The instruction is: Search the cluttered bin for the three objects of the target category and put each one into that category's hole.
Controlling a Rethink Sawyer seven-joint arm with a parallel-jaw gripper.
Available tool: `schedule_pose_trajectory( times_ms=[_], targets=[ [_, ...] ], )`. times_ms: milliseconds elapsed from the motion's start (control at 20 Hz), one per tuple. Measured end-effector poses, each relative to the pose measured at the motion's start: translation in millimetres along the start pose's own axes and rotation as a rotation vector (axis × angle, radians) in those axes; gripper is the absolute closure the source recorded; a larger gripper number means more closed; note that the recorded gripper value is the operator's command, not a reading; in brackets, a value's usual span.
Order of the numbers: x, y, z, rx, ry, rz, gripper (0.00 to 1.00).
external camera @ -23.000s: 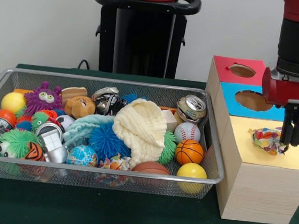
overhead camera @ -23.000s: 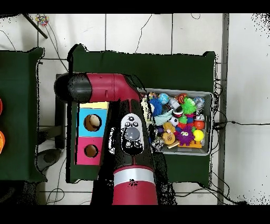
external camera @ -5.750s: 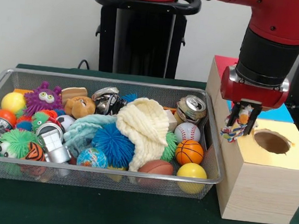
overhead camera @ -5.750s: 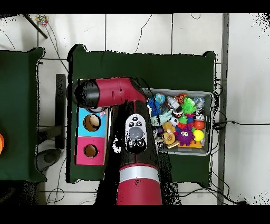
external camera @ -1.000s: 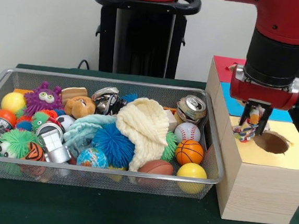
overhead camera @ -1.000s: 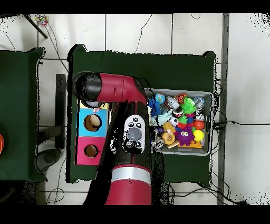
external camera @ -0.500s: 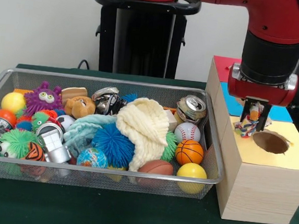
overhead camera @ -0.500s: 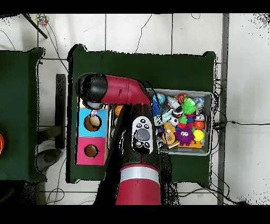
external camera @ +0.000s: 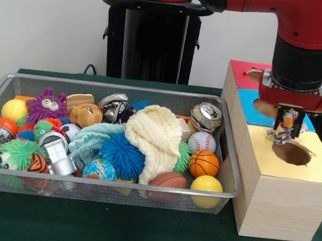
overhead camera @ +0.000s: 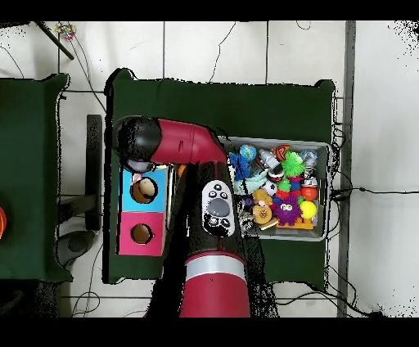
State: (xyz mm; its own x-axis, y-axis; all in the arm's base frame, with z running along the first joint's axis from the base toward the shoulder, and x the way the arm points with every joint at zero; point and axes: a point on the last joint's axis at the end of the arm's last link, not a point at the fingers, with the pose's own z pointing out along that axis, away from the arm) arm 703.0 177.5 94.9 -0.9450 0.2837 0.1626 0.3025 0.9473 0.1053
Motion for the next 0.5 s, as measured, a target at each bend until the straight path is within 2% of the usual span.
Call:
schedule_pose_trajectory(
  times_ms=[350, 500],
  targets=[
    [2.6, 14, 3, -0.023, -0.01, -0.019, 1.0],
    [0.5, 23, 5, -0.026, -0.071, -0.038, 1.0]
  ],
)
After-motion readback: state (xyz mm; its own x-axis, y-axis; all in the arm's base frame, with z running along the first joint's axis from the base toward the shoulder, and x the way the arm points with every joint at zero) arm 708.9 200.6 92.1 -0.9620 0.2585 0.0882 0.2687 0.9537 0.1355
